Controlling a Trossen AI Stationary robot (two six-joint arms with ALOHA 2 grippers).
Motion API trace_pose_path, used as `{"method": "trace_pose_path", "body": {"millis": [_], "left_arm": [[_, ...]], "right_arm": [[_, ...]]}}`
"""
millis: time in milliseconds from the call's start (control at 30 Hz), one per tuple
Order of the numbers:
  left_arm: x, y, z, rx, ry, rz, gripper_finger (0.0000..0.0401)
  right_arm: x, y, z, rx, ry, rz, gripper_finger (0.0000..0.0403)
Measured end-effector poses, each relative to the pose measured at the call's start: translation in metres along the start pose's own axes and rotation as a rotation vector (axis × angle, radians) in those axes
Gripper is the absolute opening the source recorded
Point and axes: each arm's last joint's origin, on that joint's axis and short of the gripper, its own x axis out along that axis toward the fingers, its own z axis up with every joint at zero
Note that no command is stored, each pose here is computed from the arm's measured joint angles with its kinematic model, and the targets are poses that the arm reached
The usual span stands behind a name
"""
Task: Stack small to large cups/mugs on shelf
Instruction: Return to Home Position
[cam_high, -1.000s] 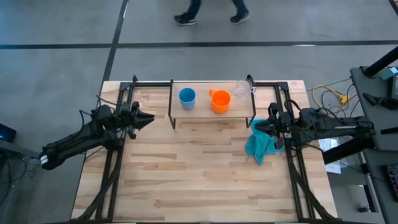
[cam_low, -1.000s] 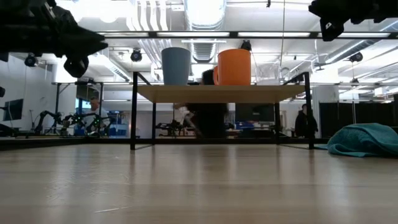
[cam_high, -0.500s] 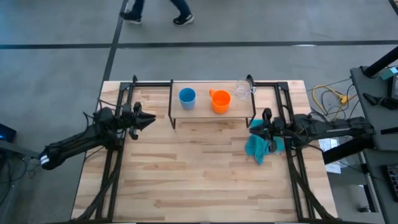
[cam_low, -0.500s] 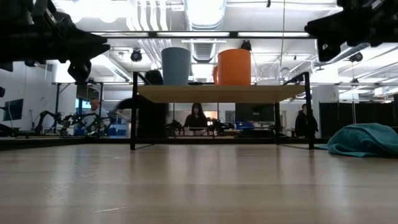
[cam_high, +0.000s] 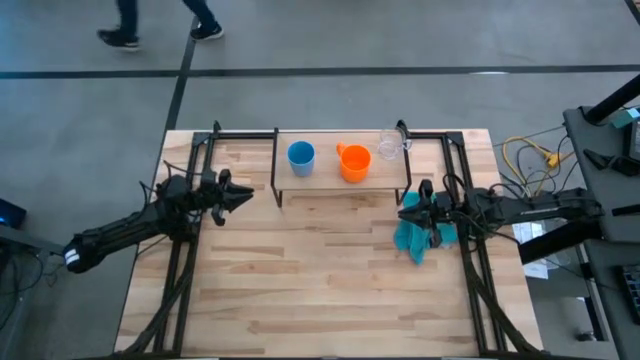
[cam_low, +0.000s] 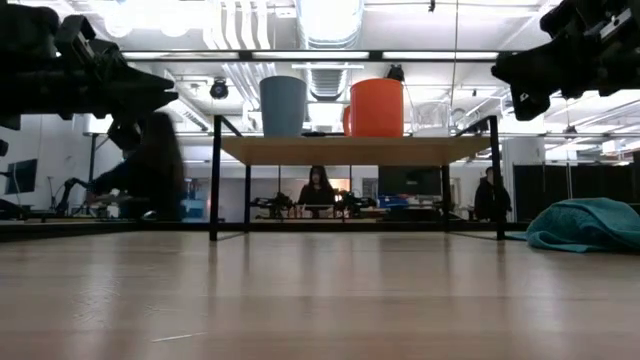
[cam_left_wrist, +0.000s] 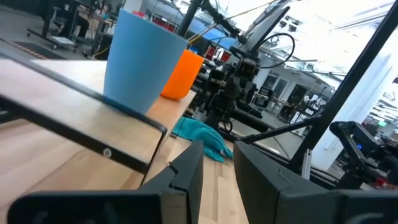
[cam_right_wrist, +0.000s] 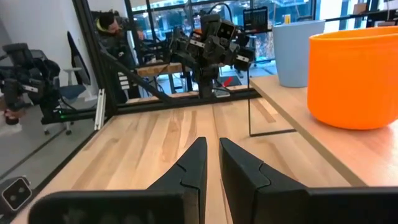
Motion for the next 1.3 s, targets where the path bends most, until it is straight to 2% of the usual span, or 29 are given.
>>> {"method": "trace_pose_path", "body": {"millis": [267,633,1167,1300], "left_arm": [[0.000,0.002,-0.003,-0.007,0.016,0.009,0.0076],[0.001,0.003,-0.005,0.012,0.032,0.018,0.0076],[0.008,0.012,-0.017,-0.048,0.159,0.080,0.0076],[0.009,0.010,-0.013,-0.101,0.116,0.064,0.0076]], "right_arm": [[-0.001,-0.002,-0.017,0.026,-0.047,0.007,0.0038],[-0.001,-0.002,-0.017,0.031,-0.045,0.006,0.0038],[-0.001,-0.002,-0.017,0.031,-0.046,0.007,0.0038],[-0.001,-0.002,-0.017,0.031,-0.046,0.007,0.0038]]}}
